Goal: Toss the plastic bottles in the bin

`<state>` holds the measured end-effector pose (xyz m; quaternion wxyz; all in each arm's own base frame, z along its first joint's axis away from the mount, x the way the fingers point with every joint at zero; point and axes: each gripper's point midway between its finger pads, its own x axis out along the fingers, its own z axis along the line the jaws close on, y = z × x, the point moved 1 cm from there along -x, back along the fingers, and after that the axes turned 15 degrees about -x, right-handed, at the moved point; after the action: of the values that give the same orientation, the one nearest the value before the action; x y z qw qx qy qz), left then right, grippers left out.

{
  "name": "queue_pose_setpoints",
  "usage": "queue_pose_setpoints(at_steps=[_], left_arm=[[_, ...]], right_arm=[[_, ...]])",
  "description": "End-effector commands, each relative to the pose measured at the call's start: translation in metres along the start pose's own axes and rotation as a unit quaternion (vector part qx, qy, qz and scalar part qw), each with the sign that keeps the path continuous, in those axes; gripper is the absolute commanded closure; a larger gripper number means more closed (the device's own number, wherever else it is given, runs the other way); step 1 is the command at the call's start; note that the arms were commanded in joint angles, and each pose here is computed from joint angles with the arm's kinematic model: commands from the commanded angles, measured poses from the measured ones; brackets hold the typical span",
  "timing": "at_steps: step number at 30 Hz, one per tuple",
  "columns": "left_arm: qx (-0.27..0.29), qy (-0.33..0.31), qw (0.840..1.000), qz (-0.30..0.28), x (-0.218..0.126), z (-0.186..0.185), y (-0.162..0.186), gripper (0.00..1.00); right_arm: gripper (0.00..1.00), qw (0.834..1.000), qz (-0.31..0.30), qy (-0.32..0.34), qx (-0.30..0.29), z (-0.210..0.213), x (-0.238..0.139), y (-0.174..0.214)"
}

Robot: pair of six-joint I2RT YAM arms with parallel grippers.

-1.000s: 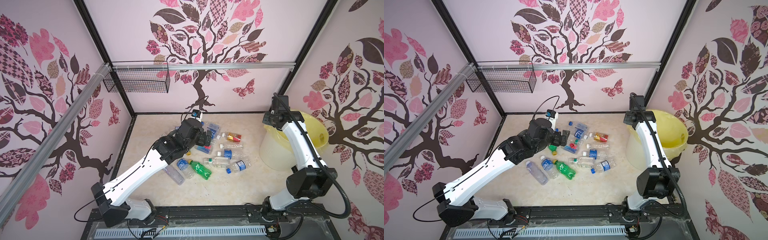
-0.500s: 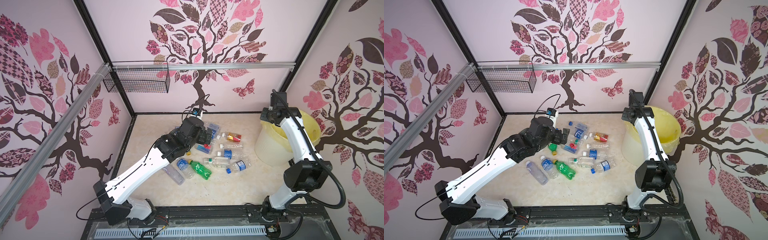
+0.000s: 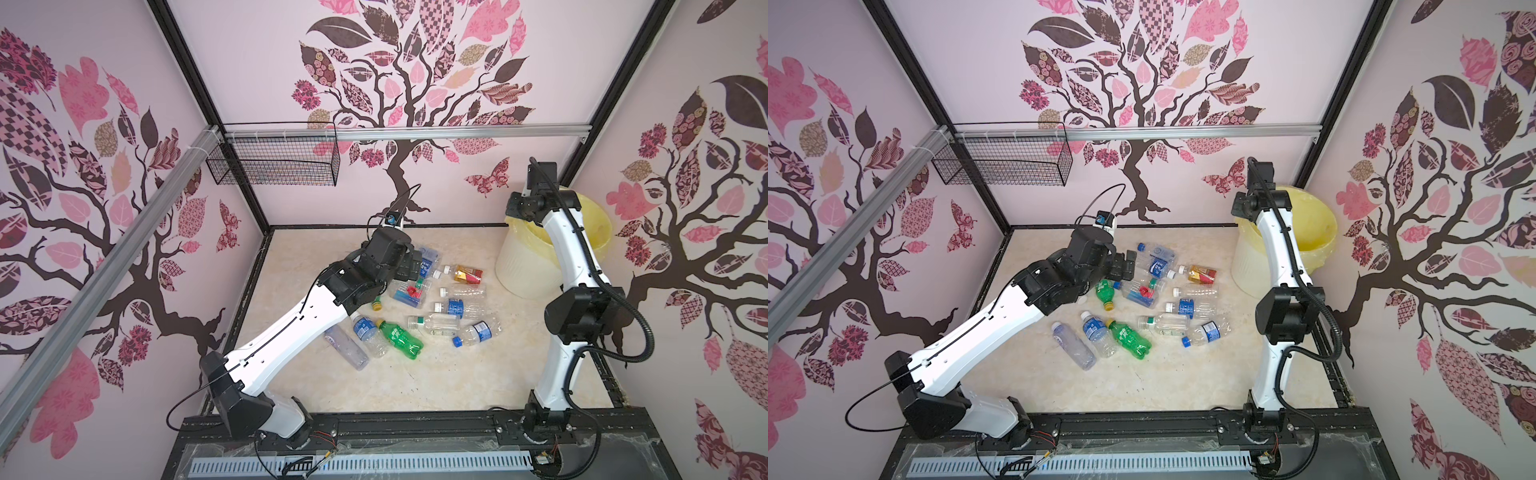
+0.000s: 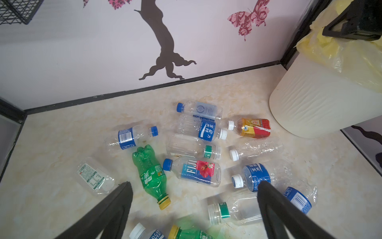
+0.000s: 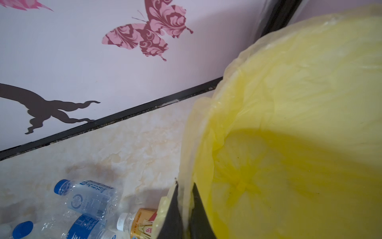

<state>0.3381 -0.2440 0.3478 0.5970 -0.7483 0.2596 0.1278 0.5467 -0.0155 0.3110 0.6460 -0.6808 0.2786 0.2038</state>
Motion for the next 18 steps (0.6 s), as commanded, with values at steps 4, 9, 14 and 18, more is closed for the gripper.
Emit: queue_pose_setpoints(at_steps=[4,9,14,18], left_arm=[[-0.025,-0.034,0.999,-0.026,-0.006,0.026,-0.024,0.03],[-0.019,-0.050,0.998,-0.020,-0.004,0.031,-0.019,0.03],[-0.021,-0.064,0.997,-0.025,-0.001,0.037,-0.020,0.03],[-0.031,-0.068,0.997,-0.024,-0.001,0.039,-0.019,0.03]], right_arm=[[1.00,0.993,-0.067,-0.101,-0.012,0.078,0.007,-0.037],[1.00,0.991,-0.051,-0.125,-0.022,0.103,0.018,-0.026],[0.90,0.990,-0.044,-0.133,-0.018,0.109,0.023,-0.022],[0.80,0.990,-0.029,-0.136,-0.012,0.110,0.026,-0.014]])
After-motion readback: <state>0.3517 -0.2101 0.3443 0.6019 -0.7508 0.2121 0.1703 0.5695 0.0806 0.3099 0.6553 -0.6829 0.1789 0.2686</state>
